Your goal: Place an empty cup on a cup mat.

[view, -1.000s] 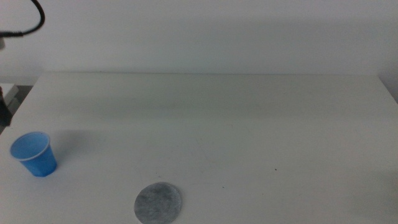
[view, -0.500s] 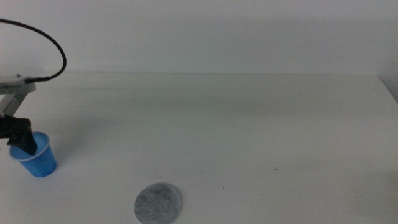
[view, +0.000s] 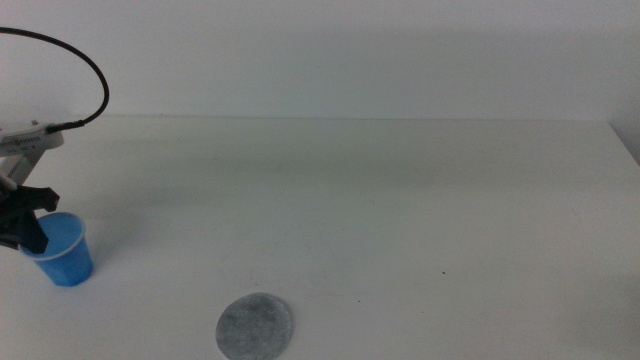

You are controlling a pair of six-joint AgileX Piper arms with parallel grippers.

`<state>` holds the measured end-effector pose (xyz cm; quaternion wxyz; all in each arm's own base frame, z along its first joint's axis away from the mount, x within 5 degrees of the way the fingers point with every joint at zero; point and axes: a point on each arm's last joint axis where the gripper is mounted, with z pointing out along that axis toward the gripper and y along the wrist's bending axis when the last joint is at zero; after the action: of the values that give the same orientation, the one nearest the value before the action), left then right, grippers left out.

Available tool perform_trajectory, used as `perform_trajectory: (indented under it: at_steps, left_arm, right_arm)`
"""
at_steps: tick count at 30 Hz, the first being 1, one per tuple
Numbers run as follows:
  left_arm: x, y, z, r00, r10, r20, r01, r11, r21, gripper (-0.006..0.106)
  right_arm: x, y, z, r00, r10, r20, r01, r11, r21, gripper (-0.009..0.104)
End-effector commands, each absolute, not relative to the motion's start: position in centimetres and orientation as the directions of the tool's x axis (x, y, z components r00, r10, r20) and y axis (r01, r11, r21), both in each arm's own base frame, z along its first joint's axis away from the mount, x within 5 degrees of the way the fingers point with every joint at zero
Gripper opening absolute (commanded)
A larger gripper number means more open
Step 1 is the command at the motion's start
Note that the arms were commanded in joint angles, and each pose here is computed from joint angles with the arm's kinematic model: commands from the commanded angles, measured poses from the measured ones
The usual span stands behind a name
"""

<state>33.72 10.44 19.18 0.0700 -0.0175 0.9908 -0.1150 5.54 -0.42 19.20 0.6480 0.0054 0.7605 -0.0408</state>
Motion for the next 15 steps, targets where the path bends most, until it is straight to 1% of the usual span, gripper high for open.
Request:
perform_trajectory:
  at_steps: [1, 3, 4, 6, 7, 9, 10, 11, 13, 15]
  left_arm:
    - [33.5, 10.1, 20.4, -0.987, -0.071, -0.141, -0.035, 0.969, -0.246, -0.002]
    - [33.2, 9.0, 21.5, -0.988, -0.071, -0.138, -0.034, 0.966, -0.255, -0.002]
    - [33.2, 8.4, 22.1, -0.987, -0.061, -0.146, -0.023, 0.968, -0.249, -0.002]
    - [33.2, 6.2, 23.6, -0.982, -0.018, -0.186, 0.029, 0.968, -0.248, -0.002]
    - [33.1, 4.9, 24.5, -0.977, 0.002, -0.213, 0.058, 0.964, -0.259, -0.002]
    - [32.7, 2.0, 26.1, -0.974, 0.017, -0.226, 0.089, 0.946, -0.311, -0.002]
    - [32.3, 0.8, 26.5, -0.978, 0.024, -0.209, 0.094, 0.940, -0.328, -0.002]
    - [31.5, -2.2, 26.9, -0.986, 0.064, -0.156, 0.115, 0.932, -0.343, -0.002]
    - [31.0, -4.9, 26.8, -0.984, 0.132, -0.117, 0.164, 0.928, -0.336, -0.002]
    - [30.3, -8.0, 26.6, -0.968, 0.223, -0.113, 0.247, 0.920, -0.304, -0.002]
  right_arm:
    - [5.5, -0.4, 19.2, -0.155, -0.059, -0.986, 0.061, 0.996, -0.069, 0.093]
    - [5.5, -0.4, 19.2, -0.155, -0.059, -0.986, 0.061, 0.996, -0.069, 0.093]
    - [5.5, -0.4, 19.2, -0.155, -0.059, -0.986, 0.061, 0.996, -0.069, 0.093]
    - [5.5, -0.4, 19.2, -0.155, -0.059, -0.986, 0.061, 0.996, -0.069, 0.093]
    - [5.5, -0.4, 19.2, -0.155, -0.059, -0.986, 0.061, 0.996, -0.069, 0.093]
    - [5.5, -0.4, 19.2, -0.155, -0.059, -0.986, 0.061, 0.996, -0.069, 0.093]
    - [5.5, -0.4, 19.2, -0.155, -0.059, -0.986, 0.061, 0.996, -0.069, 0.093]
    - [5.5, -0.4, 19.2, -0.155, -0.059, -0.986, 0.061, 0.996, -0.069, 0.093]
    - [5.5, -0.4, 19.2, -0.155, -0.059, -0.986, 0.061, 0.996, -0.069, 0.093]
    - [5.5, -0.4, 19.2, -0.155, -0.059, -0.986, 0.061, 0.996, -0.069, 0.093]
